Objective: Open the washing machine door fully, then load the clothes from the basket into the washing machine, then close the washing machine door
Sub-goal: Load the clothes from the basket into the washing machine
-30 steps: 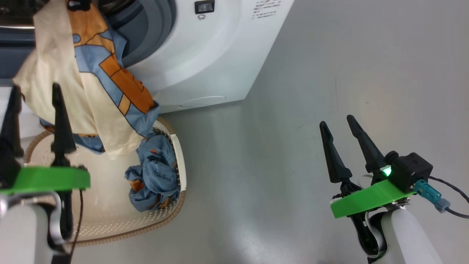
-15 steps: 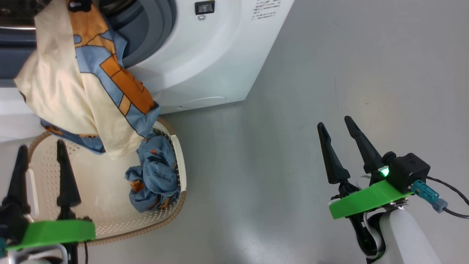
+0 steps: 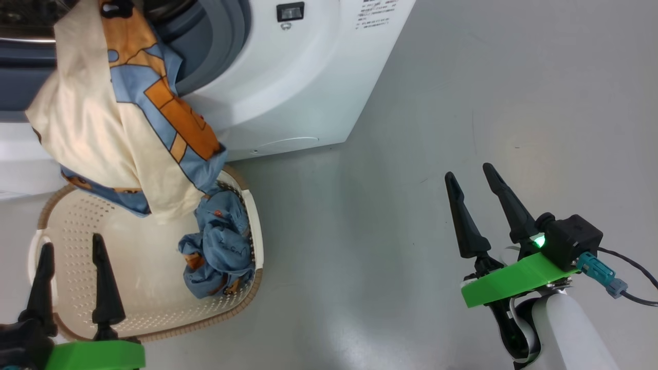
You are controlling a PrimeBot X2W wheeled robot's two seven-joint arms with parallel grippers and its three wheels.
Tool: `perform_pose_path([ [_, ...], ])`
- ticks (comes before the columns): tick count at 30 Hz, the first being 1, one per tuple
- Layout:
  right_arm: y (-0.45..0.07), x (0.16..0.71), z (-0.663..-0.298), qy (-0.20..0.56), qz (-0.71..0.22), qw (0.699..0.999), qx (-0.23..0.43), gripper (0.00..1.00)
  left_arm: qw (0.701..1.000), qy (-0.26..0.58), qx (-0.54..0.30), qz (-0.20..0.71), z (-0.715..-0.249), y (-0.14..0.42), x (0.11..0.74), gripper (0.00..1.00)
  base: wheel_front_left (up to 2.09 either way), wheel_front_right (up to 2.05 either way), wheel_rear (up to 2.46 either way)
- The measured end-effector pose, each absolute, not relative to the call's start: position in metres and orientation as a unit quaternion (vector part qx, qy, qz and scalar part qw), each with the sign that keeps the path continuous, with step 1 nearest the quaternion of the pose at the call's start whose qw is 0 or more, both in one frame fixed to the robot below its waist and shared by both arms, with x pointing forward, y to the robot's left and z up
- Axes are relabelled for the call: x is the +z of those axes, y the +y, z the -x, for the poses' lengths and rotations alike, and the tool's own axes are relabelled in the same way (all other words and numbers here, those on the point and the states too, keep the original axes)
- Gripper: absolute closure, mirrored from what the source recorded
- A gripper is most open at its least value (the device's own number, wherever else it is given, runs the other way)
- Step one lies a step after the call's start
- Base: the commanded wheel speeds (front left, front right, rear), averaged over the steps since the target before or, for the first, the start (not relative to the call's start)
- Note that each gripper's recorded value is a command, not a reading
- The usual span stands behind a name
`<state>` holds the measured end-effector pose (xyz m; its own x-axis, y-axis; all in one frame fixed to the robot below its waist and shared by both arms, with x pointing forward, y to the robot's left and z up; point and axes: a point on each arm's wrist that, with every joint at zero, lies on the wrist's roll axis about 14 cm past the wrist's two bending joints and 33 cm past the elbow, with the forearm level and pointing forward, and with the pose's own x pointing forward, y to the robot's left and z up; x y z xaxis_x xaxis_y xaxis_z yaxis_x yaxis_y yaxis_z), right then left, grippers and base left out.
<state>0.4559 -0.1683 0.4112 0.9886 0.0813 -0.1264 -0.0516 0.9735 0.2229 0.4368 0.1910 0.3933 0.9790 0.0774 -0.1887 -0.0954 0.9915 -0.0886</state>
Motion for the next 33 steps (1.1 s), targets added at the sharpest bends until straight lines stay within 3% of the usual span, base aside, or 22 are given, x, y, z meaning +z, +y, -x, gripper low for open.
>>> perform_pose_path([
  [17, -0.172, 0.409, -0.454, 0.071, -0.108, 0.991, 0.029, 0.00, 0.992, 0.104, 0.030, 0.066, -0.439, 0.176, 0.384, 0.00, 0.00, 0.00, 0.00],
  [33, -0.179, 0.388, -0.456, 0.095, -0.105, 0.990, 0.018, 0.00, 0.981, 0.129, -0.020, 0.140, -0.489, 0.137, 0.346, 0.00, 0.00, 0.00, 0.00],
])
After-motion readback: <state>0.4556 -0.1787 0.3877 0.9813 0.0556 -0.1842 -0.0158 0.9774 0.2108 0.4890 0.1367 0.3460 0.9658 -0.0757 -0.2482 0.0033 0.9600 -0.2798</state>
